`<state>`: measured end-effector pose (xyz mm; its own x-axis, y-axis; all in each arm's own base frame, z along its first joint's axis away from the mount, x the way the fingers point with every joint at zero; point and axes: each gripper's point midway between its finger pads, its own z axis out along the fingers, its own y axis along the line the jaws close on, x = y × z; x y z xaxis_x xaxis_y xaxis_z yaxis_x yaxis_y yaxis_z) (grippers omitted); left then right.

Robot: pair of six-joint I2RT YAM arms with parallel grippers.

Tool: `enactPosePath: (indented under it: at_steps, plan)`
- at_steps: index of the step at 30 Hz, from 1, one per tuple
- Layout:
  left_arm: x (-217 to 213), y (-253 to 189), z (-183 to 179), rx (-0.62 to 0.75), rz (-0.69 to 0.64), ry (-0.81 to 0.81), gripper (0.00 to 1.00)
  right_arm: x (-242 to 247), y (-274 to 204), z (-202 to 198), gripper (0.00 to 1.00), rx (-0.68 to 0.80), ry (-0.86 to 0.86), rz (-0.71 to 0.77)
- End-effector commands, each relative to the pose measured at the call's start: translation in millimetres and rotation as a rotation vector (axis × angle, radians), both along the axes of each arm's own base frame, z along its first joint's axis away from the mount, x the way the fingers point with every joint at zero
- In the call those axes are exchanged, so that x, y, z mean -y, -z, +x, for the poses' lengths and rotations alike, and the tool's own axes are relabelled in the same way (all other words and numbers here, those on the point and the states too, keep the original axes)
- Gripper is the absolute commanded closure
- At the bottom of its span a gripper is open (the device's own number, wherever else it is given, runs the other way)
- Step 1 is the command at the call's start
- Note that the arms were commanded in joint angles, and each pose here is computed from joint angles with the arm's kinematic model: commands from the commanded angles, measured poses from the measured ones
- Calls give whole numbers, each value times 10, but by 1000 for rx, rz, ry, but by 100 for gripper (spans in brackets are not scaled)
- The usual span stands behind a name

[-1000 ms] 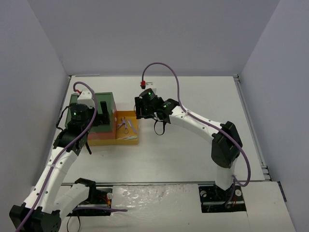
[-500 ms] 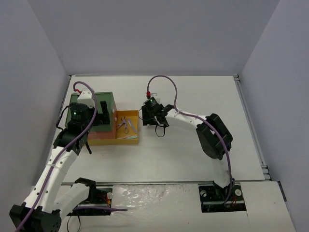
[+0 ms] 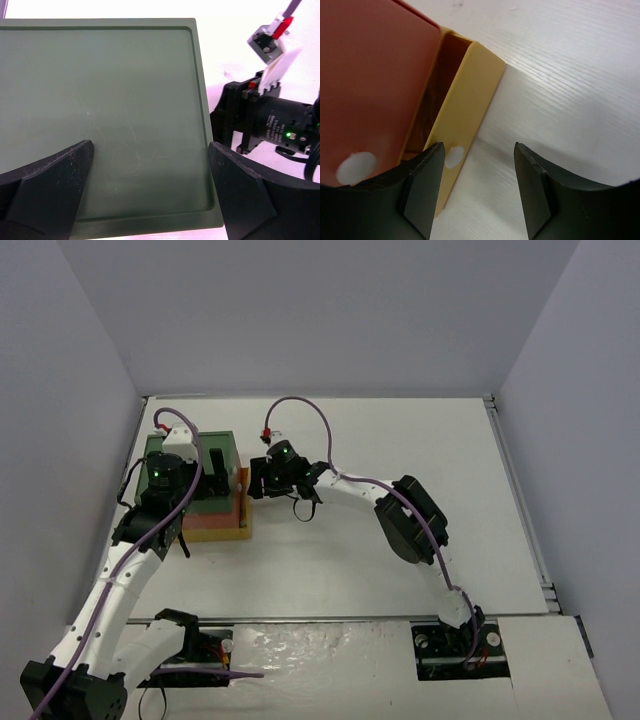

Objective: Organize the makeup

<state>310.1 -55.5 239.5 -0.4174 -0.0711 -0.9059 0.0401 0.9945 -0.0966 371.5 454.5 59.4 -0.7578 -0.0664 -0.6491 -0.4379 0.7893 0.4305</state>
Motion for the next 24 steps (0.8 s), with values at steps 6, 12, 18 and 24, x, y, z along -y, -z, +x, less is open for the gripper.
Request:
enactPosePath:
  at_steps: [6,12,18,24]
  plan:
    - [78,34,31,-19,-17,36,3,-590,-454,-2,45,79,-134,245]
    - [67,-6,21,-6,-15,33,3,-605,-584,-41,44,118,-175,272]
    - [-21,-135,1,31,16,7,3,99,-817,110,39,235,-22,95]
    - [-209,-508,-108,121,58,-60,3,1346,-1393,282,18,386,212,-59]
